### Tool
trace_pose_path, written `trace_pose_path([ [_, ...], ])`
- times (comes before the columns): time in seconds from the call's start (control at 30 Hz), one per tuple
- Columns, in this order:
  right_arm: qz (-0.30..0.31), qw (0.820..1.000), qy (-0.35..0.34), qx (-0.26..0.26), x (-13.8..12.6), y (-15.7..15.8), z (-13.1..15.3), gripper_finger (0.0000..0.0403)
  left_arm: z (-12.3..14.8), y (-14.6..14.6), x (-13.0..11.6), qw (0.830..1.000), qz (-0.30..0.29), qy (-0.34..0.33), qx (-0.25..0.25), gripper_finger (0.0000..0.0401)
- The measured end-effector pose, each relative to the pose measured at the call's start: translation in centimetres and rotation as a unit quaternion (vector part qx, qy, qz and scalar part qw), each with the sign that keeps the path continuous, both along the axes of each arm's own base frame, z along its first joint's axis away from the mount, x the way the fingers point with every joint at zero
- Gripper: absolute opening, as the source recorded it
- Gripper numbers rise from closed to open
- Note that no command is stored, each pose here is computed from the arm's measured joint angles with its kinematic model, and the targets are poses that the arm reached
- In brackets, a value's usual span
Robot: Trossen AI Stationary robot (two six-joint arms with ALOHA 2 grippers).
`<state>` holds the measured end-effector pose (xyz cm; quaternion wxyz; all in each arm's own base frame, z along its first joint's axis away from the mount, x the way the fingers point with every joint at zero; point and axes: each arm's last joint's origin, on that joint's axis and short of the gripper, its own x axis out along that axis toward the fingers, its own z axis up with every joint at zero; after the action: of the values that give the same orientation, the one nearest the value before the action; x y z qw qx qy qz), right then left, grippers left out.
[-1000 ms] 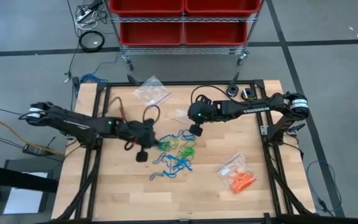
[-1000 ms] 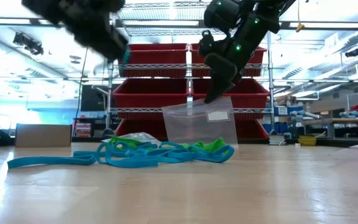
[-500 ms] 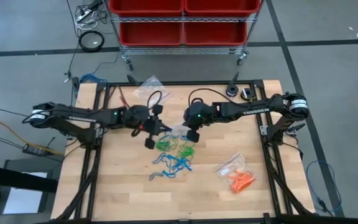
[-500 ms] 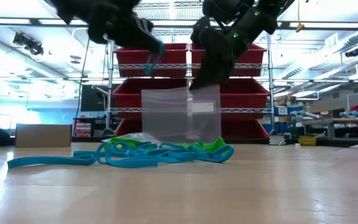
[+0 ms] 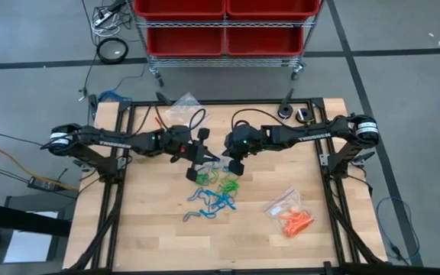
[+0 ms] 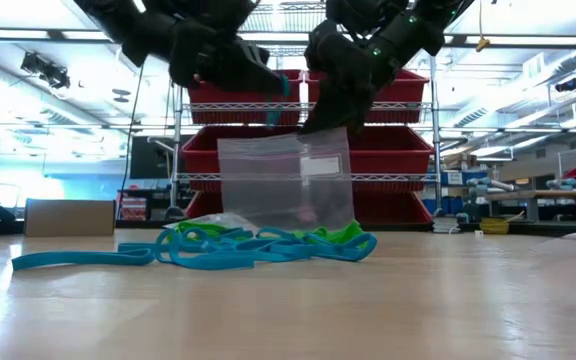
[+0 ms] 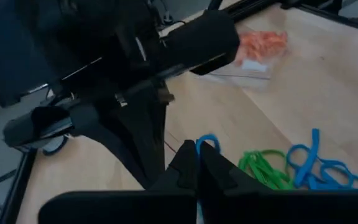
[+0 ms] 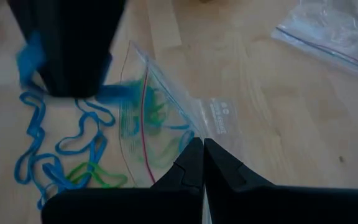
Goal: Sort rubber bands
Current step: Put the blue rubber band into the transparent zip bag
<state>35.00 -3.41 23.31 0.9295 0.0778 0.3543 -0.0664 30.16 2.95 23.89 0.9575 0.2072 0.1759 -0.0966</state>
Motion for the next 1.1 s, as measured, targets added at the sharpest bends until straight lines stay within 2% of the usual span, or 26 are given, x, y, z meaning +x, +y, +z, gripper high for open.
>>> trace_pose_path([
  [0.27, 0.006, 1.000, -0.015, 0.006, 0.2, 0.0, 0.2, 0.0000, -1.9, 0.1, 1.0, 1.000, 0.007, 0.028, 0.000, 0.0004],
  [0.43, 0.006, 1.000, -0.016, 0.011, 0.2, 0.1, 0.2, 0.0000, -2.7, 0.4, 1.2, 0.998, 0.048, 0.043, 0.015, 0.0025],
  [0.63, -0.026, 1.000, -0.015, 0.001, 0.2, -0.2, 0.2, 0.0000, -2.6, 0.7, 1.2, 0.995, 0.084, 0.042, 0.030, 0.0083],
  [0.87, -0.031, 0.999, -0.013, -0.003, 0.1, -0.3, 0.2, 0.0000, -2.7, 0.8, 1.1, 0.991, 0.121, 0.048, 0.018, 0.0167],
  [1.1, -0.041, 0.999, 0.005, -0.003, -0.2, -0.7, 0.0, 0.0000, -2.0, 0.8, 0.3, 0.985, 0.158, 0.065, 0.014, 0.0209],
])
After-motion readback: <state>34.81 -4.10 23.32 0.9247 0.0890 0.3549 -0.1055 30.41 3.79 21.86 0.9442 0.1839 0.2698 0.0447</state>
